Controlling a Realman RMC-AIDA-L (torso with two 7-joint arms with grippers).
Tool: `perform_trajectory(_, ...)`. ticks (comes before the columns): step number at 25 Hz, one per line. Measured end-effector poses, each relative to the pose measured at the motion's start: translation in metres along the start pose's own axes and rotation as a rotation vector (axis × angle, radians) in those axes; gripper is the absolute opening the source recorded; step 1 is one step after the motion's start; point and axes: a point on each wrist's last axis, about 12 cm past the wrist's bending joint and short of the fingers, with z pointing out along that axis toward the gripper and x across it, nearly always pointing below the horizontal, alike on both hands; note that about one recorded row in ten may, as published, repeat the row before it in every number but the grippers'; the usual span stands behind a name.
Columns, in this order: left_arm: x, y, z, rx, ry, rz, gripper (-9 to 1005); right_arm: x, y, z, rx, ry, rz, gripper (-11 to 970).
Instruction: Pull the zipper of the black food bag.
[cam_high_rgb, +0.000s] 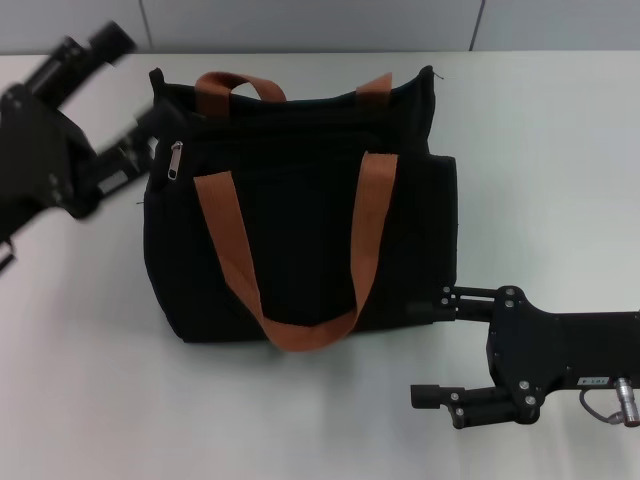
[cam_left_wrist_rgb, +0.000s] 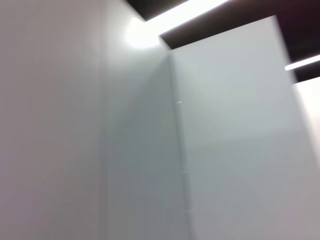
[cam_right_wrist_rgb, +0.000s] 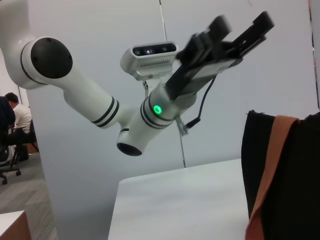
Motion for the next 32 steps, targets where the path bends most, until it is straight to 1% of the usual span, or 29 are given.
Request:
perform_trajectory(3,-0.005,0.020,-0.014,-0.104,0.081,0.017,766,0.000,0.000,-0.001,0.000,0.002,0.000,780)
perform_trajectory(6,-0.008,0.035,-0.032,-0.161,0.204,0.018,760,0.000,0.000,-0.002,0.002,0.004,0.001,780)
perform_trajectory(8,-0.008,0.038,-0.043,-0.159,0.301,0.017,756,0.001,0.000,-0.002,0.003,0.005,0.001,780)
perform_trajectory(9,-0.006,0.038,-0.047,-0.138,0.363,0.010,753,0.001,0.000,-0.003,0.004,0.006,0.001,779)
perform_trajectory(10,-0.006,0.038,-0.047,-0.138,0.363,0.010,751,0.001,0.000,-0.003,0.004,0.006,0.001,779)
perform_trajectory(11,-0.004,0.037,-0.049,-0.120,0.399,0.005,749,0.001,0.000,-0.003,0.005,0.006,0.001,779)
perform_trajectory(12,-0.001,0.035,-0.049,-0.093,0.441,-0.002,747,0.001,0.000,-0.003,0.005,0.005,0.001,779)
perform_trajectory(13,0.001,0.035,-0.049,-0.084,0.455,-0.003,745,0.000,0.000,-0.003,0.006,0.005,0.001,779)
perform_trajectory(14,0.008,0.034,-0.046,-0.064,0.500,-0.004,743,0.000,0.000,-0.003,0.007,0.006,0.001,779)
perform_trajectory(16,0.016,0.035,-0.041,-0.065,0.549,0.000,739,0.000,0.000,-0.004,0.007,0.006,0.000,779)
perform_trajectory(17,0.016,0.035,-0.041,-0.065,0.549,0.000,737,0.000,0.000,-0.004,0.007,0.005,0.000,779)
perform_trajectory(19,0.027,0.040,-0.033,-0.092,0.600,0.013,733,0.000,0.000,-0.004,0.004,0.002,0.004,779)
perform_trajectory(22,0.031,0.043,-0.028,-0.108,0.612,0.028,727,0.000,0.001,-0.004,0.003,0.000,0.007,778)
perform_trajectory(24,0.033,0.047,-0.024,-0.125,0.610,0.070,723,0.001,0.002,-0.004,0.004,-0.001,0.009,778)
perform_trajectory(28,0.031,0.049,-0.022,-0.134,0.596,0.102,715,0.001,0.003,-0.004,0.004,-0.003,0.012,778)
perform_trajectory(29,0.028,0.049,-0.022,-0.125,0.576,0.126,712,0.001,0.003,-0.004,0.004,-0.003,0.012,778)
perform_trajectory(32,0.026,0.047,-0.022,-0.107,0.562,0.152,706,0.002,0.003,-0.004,0.004,-0.003,0.013,777)
